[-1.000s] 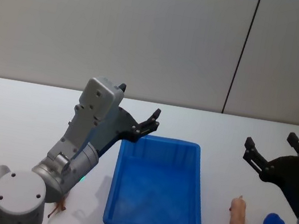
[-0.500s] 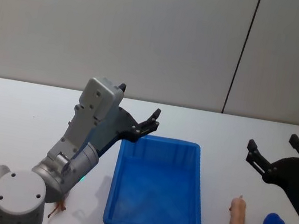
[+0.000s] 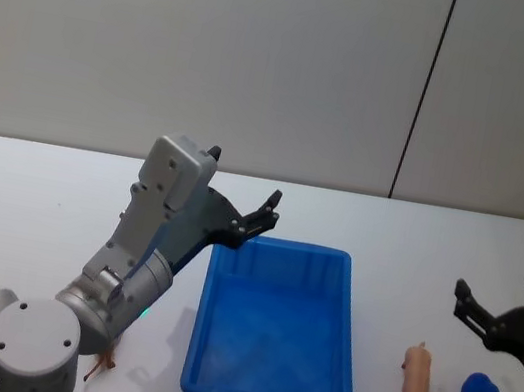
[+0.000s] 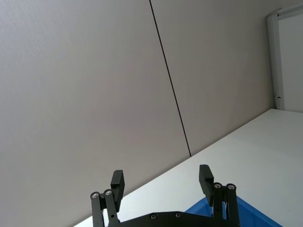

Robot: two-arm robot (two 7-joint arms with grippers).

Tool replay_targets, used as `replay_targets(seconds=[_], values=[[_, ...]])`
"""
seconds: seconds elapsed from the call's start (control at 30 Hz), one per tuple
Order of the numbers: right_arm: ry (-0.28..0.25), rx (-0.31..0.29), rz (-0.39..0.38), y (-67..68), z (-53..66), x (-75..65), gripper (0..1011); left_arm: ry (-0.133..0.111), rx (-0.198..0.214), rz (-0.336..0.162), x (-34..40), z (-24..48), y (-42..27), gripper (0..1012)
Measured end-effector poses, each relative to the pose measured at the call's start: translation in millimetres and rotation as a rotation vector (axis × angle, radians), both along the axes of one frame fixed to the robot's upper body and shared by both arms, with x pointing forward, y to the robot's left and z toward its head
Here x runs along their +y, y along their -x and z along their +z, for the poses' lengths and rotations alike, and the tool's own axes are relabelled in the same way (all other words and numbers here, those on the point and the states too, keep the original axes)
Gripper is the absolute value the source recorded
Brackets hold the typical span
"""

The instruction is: Pick up the two dolls from the table and place them into the box.

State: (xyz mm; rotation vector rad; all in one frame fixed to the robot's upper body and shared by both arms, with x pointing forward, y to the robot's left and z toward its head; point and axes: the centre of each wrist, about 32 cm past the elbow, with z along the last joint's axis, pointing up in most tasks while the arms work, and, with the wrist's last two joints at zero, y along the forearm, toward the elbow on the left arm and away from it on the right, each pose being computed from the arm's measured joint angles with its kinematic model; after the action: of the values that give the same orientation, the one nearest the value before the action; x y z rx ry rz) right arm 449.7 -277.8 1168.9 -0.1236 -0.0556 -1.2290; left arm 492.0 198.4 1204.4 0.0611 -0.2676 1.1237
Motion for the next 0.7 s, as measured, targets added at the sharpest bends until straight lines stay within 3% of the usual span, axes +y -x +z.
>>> replay_targets(seconds=[0.4,0.7], values=[[0.088,0.129,-0.006,-0.6,-20.4,-19.3,1001,0.000,0.000,0.000,0.0,0.0,0.0,1001],[0.129,0.213,-0.004,-3.2,-38.2,-24.2,1001,0.000,0.000,0.000,0.0,0.0,0.0,1001]])
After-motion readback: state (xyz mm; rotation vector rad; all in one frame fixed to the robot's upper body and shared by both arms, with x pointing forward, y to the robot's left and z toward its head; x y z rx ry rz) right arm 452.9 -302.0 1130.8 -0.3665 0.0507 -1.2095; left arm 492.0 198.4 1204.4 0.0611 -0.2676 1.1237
